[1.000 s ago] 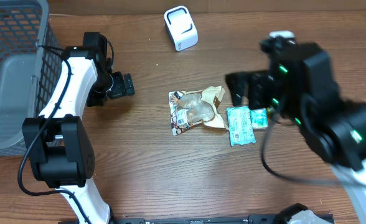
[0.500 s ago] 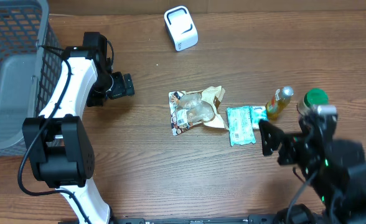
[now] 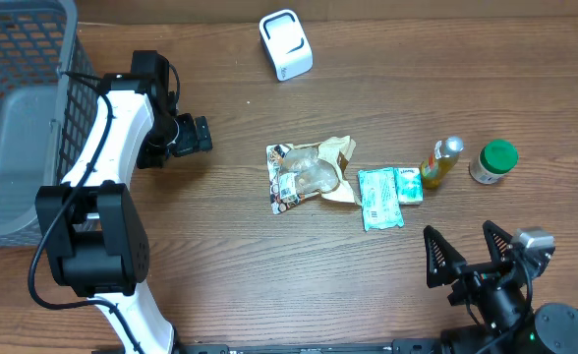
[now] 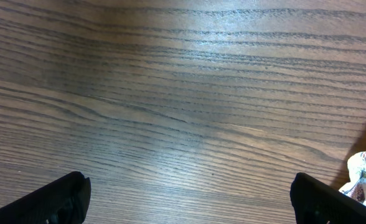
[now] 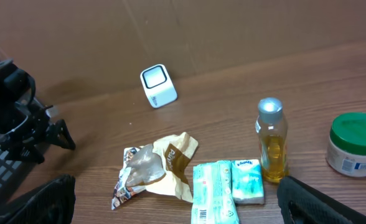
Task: Scan the item barcode
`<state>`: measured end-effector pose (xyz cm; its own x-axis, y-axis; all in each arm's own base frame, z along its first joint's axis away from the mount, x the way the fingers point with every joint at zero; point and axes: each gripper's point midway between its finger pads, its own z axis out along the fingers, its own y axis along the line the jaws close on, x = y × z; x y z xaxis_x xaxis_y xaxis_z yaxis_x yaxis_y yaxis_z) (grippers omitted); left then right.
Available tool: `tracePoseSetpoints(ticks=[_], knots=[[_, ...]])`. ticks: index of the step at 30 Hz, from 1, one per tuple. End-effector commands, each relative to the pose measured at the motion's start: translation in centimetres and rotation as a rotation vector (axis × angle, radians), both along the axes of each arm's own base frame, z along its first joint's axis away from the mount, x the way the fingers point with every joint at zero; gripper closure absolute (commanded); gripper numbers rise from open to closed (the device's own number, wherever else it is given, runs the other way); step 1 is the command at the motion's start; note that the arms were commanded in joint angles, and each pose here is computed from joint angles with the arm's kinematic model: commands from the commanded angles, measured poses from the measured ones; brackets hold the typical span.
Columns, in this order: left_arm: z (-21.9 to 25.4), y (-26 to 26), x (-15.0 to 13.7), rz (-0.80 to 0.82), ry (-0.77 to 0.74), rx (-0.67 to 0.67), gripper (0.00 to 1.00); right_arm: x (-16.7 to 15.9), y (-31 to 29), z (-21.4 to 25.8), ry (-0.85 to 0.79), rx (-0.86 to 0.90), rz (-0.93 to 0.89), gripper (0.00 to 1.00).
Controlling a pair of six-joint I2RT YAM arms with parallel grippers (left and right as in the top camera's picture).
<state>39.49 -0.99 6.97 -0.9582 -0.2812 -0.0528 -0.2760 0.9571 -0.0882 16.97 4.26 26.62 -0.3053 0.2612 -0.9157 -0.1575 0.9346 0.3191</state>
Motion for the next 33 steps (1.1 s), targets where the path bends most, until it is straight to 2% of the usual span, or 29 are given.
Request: tracePoseSetpoints(ticks=[1,14,19,28,33], knots=[[1.1,-0.2,0.3,-0.024,-0.033,0.005,0.01,-0.3,0.0,0.2,-0.024,0.009,0.003,0.00],[1.1,-0.2,0.3,-0.024,-0.033,0.005,0.00,-1.9,-0.2,1.6,-0.123,0.021,0.003,0.00],[1.1,-0.2,0.3,-0.024,-0.033,0.005,0.01,-1.7,-0.2,1.2,-0.110,0.020,0.001,0.00],[1.1,-0.2,0.3,-0.024,-0.033,0.005,0.00,0.4,-0.4,-1.0,-0.097,0.009,-0.027,0.00],[1.1,-0.2,0.3,-0.024,-0.033,0.005,0.00,2.3,-0.8,1.7,-0.282,0.021,-0.059,0.00]])
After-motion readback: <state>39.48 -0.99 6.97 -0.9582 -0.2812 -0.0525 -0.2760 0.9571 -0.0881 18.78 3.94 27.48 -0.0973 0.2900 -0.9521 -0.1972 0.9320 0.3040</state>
